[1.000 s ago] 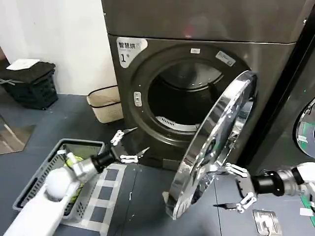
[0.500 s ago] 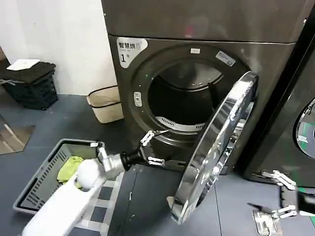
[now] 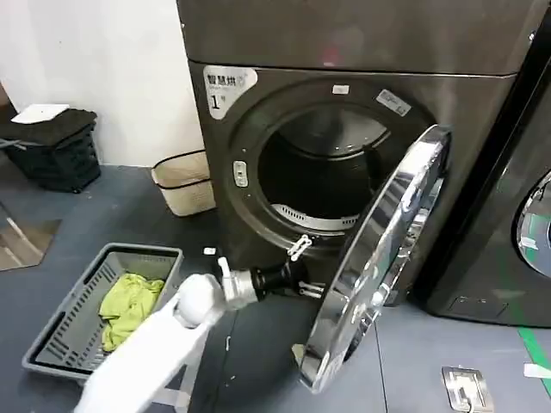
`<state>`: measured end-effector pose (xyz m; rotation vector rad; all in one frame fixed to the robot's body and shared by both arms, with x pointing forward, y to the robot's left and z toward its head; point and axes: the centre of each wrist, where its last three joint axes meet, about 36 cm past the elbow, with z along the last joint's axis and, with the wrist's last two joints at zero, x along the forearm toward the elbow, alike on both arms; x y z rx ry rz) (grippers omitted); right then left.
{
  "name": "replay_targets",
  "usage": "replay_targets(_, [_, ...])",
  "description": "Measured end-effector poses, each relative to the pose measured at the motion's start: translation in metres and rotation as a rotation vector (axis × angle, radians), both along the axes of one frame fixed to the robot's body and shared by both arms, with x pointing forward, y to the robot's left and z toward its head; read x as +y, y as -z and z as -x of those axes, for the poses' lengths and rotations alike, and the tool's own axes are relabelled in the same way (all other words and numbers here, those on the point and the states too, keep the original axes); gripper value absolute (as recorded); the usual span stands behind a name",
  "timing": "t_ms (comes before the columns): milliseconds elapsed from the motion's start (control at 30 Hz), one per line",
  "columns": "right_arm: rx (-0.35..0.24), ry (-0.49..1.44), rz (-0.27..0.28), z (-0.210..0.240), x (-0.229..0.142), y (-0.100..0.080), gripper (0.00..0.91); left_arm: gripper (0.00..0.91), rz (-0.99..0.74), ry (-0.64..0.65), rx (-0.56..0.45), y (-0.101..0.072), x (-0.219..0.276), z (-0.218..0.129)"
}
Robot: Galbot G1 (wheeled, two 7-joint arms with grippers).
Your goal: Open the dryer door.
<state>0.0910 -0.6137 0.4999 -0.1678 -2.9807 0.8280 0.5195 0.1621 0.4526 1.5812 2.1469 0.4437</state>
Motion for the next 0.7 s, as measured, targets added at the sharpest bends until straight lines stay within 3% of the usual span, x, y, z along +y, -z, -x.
replay_targets(367, [-0.077,0.603,0.045,0.090,0.006,0.002,0.907,0.907,0.009,0.050,0.007,0.008,-0.039,-0.006])
replay_targets(700, [-0.164,1.096,0.191,0.144,0.022,0.016,0.907,0.907,0.017,0.087,0.005,0.008,-0.086,-0.014])
